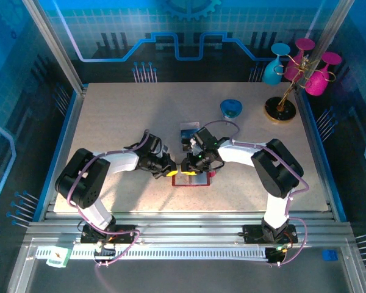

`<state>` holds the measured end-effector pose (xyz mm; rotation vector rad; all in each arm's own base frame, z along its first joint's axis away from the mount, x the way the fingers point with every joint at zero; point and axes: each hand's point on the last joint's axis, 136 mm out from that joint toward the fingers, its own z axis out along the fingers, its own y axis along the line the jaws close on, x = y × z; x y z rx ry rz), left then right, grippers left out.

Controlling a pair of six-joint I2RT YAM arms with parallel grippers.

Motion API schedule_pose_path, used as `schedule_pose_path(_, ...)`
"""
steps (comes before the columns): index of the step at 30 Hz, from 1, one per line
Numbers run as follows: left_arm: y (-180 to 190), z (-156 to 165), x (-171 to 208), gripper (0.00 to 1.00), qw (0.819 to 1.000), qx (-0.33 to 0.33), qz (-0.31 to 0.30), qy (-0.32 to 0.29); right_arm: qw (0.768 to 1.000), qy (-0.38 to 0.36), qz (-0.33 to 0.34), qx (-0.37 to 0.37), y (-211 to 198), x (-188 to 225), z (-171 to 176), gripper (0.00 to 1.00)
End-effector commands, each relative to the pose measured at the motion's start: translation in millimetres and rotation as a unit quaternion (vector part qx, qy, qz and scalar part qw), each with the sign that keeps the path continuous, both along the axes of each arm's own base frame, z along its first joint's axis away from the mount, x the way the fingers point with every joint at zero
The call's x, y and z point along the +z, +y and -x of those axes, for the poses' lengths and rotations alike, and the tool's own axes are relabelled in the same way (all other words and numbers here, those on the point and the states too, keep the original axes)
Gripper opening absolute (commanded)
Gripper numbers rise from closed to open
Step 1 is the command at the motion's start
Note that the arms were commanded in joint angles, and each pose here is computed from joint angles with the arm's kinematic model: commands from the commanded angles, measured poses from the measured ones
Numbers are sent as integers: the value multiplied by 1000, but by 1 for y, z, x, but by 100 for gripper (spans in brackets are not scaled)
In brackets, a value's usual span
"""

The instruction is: Take the credit cards out of the card holder

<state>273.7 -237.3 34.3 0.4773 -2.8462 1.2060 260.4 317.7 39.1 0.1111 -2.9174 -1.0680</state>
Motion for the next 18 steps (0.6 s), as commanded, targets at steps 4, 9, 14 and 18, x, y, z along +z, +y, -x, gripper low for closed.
schedule_pose_path(4,-12,2,-2,8,1000,-15,8,12,1000,10,16,2,-6,-6,7,26)
schedule_pose_path(9,-8,5,-11,8,1000,-19,-10,20,1000,11,24,3,-9,-9,8,26)
schedule_pose_path(14,-5,8,-15,8,999,-21,-20,26,999,17,31,7,-12,-14,10,26)
schedule_pose_path(18,-4,7,-13,9,999,-22,-22,23,999,20,38,8,-14,-18,12,27)
